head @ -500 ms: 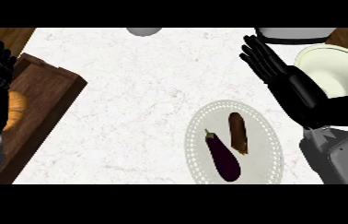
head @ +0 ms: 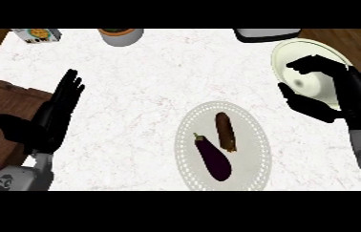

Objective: Pick the sweet potato from the placemat and place it in the bowl

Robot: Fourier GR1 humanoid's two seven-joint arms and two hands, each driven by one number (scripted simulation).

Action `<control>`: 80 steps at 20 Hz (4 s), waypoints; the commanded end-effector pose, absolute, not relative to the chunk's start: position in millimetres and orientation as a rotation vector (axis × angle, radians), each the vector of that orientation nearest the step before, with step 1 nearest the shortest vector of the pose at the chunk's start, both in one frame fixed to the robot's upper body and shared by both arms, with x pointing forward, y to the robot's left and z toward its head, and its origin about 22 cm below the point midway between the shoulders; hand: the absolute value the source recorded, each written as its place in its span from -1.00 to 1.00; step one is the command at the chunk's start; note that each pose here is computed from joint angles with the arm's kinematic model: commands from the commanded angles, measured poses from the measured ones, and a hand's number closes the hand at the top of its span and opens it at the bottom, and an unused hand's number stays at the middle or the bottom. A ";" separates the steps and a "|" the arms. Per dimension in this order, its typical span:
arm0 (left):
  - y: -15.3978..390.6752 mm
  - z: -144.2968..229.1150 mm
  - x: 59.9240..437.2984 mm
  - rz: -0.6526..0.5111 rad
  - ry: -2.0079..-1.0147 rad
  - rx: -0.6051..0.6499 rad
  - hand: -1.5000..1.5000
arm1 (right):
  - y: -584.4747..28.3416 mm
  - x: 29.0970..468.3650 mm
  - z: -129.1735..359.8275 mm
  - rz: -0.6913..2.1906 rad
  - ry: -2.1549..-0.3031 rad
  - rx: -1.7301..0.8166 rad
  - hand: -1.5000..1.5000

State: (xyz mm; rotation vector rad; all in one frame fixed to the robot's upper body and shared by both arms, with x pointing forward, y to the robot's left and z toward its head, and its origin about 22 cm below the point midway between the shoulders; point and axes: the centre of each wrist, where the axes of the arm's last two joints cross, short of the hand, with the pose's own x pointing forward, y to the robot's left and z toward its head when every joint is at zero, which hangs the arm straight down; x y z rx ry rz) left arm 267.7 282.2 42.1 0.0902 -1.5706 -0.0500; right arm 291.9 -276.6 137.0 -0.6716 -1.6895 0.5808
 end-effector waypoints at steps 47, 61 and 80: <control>197.4 26.4 265.3 -0.139 -1.483 -0.275 0.00 | -92.9 272.1 1.0 0.777 -0.249 -1.527 -1.00; 207.9 26.5 268.9 -0.142 -1.479 -0.261 0.00 | -97.6 277.4 -12.0 0.750 -0.236 -1.565 -1.00; 210.9 34.1 273.8 -0.148 -1.481 -0.280 0.00 | -96.8 276.4 -40.6 0.806 -0.338 -1.583 1.00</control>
